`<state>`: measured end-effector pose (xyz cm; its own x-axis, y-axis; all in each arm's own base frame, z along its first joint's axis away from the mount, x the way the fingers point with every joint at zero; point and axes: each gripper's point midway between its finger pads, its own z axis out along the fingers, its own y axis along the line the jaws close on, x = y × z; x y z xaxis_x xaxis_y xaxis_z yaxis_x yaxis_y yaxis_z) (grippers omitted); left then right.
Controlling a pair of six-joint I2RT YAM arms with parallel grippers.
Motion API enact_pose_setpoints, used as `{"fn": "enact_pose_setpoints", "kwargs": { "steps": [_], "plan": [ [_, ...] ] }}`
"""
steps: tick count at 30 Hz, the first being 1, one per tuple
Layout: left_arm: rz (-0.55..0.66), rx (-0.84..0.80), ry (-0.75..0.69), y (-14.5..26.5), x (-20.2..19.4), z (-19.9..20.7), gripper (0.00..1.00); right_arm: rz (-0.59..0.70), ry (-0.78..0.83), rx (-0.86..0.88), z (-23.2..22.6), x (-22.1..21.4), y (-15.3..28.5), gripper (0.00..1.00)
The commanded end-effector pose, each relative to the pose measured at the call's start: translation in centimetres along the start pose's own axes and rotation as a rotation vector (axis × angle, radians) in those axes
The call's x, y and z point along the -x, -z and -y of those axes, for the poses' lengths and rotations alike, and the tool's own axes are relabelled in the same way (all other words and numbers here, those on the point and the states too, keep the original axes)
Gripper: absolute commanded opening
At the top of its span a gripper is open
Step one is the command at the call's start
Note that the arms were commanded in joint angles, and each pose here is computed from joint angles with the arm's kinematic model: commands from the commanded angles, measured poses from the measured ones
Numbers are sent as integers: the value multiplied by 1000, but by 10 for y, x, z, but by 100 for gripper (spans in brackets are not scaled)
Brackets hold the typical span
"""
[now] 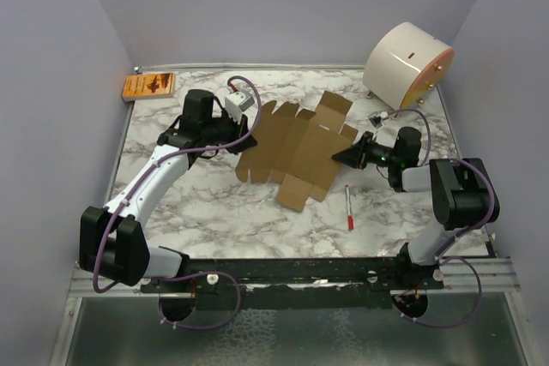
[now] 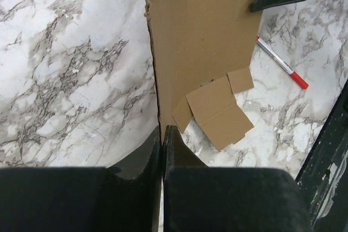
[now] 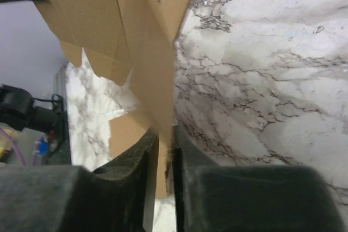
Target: Fold the paper box
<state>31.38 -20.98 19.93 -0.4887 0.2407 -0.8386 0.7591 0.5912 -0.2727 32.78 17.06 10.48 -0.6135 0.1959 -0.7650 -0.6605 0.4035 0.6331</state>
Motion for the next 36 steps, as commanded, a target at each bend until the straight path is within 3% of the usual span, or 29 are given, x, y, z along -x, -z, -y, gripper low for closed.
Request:
{"fn": "enact_pose_setpoints", "kwargs": {
  "steps": [1, 4, 11, 13, 15, 19, 23, 31, 36],
  "plan": [
    [81, -27, -34, 4, 16, 9, 0, 27, 65, 49, -14, 18, -2, 4],
    [143, -22, -27, 2, 18, 9, 4, 42, 53, 61, -23, 26, -1, 1],
    [422, 67, 5, 19, 28, 6, 67, 76, 41, 77, -41, 41, 5, 1],
    [522, 118, -21, 31, 31, 3, 81, 83, 27, 76, -41, 43, 8, 1],
    [628, 158, -48, 46, 37, 4, 88, 86, 15, 80, -42, 44, 9, 1],
    [704, 183, -45, 55, 38, 1, 90, 85, 1, 90, -45, 46, 10, 1],
    [693, 140, 27, 51, 38, -6, 89, 90, -1, 92, -48, 48, 11, 1],
    [695, -37, 159, 47, 32, -8, 76, 94, -8, 92, -48, 50, 13, 1],
    [708, -2, 283, 47, 22, -34, 77, 90, -9, 97, -48, 49, 13, 1]
  ]
}}
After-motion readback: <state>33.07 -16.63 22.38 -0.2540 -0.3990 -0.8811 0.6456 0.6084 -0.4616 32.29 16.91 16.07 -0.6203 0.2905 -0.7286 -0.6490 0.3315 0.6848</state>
